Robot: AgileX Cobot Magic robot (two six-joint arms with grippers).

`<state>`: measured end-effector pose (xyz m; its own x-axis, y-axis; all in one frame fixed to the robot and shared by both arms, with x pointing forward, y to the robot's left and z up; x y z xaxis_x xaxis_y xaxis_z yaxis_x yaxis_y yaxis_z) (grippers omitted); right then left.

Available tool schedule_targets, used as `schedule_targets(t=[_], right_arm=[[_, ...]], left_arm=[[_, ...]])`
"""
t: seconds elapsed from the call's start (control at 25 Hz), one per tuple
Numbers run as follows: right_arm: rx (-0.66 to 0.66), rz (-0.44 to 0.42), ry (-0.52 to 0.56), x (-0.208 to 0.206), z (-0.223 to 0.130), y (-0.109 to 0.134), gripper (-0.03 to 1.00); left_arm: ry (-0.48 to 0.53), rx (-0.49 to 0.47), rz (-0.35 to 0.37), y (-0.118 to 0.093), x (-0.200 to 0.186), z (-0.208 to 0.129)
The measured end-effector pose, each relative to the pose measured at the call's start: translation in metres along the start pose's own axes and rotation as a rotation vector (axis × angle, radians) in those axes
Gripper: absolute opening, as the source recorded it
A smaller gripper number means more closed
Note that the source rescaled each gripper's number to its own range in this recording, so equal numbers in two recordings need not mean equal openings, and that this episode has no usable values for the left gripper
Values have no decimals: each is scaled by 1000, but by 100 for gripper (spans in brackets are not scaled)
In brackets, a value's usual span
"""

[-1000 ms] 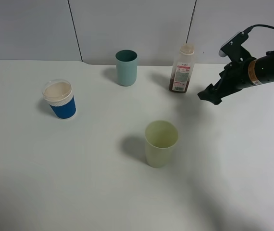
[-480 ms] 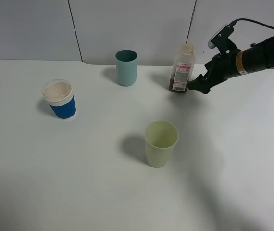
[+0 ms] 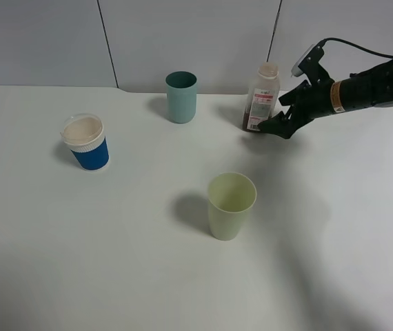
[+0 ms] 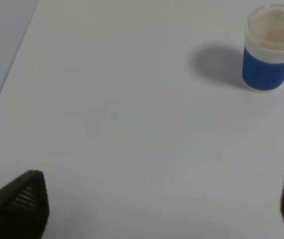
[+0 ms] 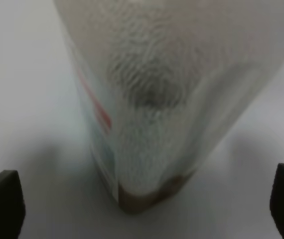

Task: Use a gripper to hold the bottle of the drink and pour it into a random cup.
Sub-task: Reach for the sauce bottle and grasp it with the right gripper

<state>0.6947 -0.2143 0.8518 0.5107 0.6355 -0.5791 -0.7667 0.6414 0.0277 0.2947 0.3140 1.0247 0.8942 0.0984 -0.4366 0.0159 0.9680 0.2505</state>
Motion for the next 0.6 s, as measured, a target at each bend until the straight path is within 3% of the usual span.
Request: schedule_targets(t=[0.28, 0.6], right_arm=[[-43, 22, -84, 3, 13, -2, 100], [2, 61, -201, 8, 30, -3, 100]], left_arm=[[0, 0, 0, 0, 0, 0], [0, 0, 0, 0, 0, 0]])
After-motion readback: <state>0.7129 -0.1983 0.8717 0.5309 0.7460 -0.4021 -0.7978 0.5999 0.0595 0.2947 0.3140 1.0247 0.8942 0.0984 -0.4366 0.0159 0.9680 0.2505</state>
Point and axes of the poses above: a point on each arm's last joint axis where the gripper is mounted, x pointing out along that axis toward the gripper, y along the wrist's bending axis when the last joint is at zero, z = x × y, the point moved 7 cm from there along x, pointing out along that axis toward the gripper, and after that the axes turned 11 degrees about x, right-handed, at the moved point
